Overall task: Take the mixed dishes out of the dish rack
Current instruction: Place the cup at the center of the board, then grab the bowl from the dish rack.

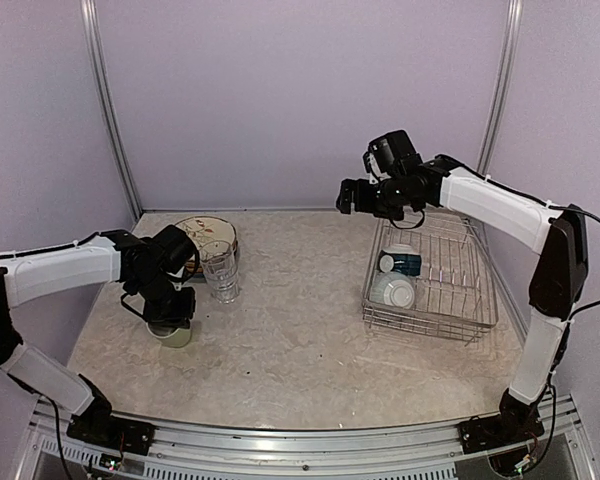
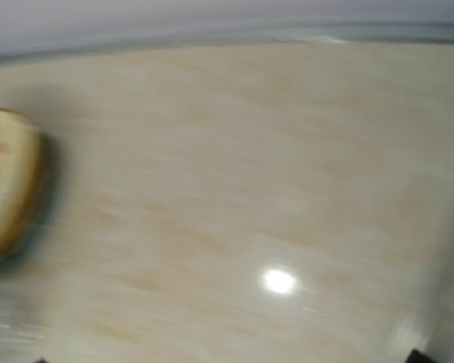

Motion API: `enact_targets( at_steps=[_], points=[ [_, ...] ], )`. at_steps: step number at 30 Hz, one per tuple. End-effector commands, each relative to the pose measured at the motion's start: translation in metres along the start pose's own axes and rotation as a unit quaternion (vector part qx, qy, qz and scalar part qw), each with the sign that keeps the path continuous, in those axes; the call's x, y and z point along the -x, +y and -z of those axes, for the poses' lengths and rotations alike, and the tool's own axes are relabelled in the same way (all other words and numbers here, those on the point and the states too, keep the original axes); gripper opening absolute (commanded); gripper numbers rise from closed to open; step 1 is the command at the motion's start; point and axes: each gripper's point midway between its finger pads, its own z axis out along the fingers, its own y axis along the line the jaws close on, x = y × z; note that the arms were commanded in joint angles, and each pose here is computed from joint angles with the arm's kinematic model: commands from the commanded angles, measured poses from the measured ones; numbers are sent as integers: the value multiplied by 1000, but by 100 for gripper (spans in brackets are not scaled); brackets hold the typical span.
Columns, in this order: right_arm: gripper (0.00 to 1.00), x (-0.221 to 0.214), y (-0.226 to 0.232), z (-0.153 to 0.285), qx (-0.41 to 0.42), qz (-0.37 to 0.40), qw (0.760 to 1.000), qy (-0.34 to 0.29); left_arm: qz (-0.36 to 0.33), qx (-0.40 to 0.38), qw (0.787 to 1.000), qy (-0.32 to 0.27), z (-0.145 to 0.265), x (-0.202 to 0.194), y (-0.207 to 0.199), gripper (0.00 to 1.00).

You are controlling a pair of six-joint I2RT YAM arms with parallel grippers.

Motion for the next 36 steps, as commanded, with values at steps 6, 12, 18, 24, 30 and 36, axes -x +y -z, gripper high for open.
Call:
enact_targets(
  at_steps=[6,12,18,24,30,36],
  points=[
    [100,-51,-110,16,-212,47,971,94,4,19,1000,-24,-2,16,2,12],
    [100,-59,-140,16,-242,27,965,102,0,8,1000,-20,1,16,-2,32],
    [100,-65,-152,18,-242,14,964,111,-7,-12,1000,-27,9,18,-9,47],
    [100,-72,-146,23,-162,-55,981,96,-20,-41,998,-42,21,19,-17,63],
    [100,-75,-152,32,-118,-121,983,69,-30,-70,994,-82,44,24,-21,76],
    [100,-76,-136,42,-51,-114,990,70,-44,-104,987,-117,68,25,-26,82]
  ],
)
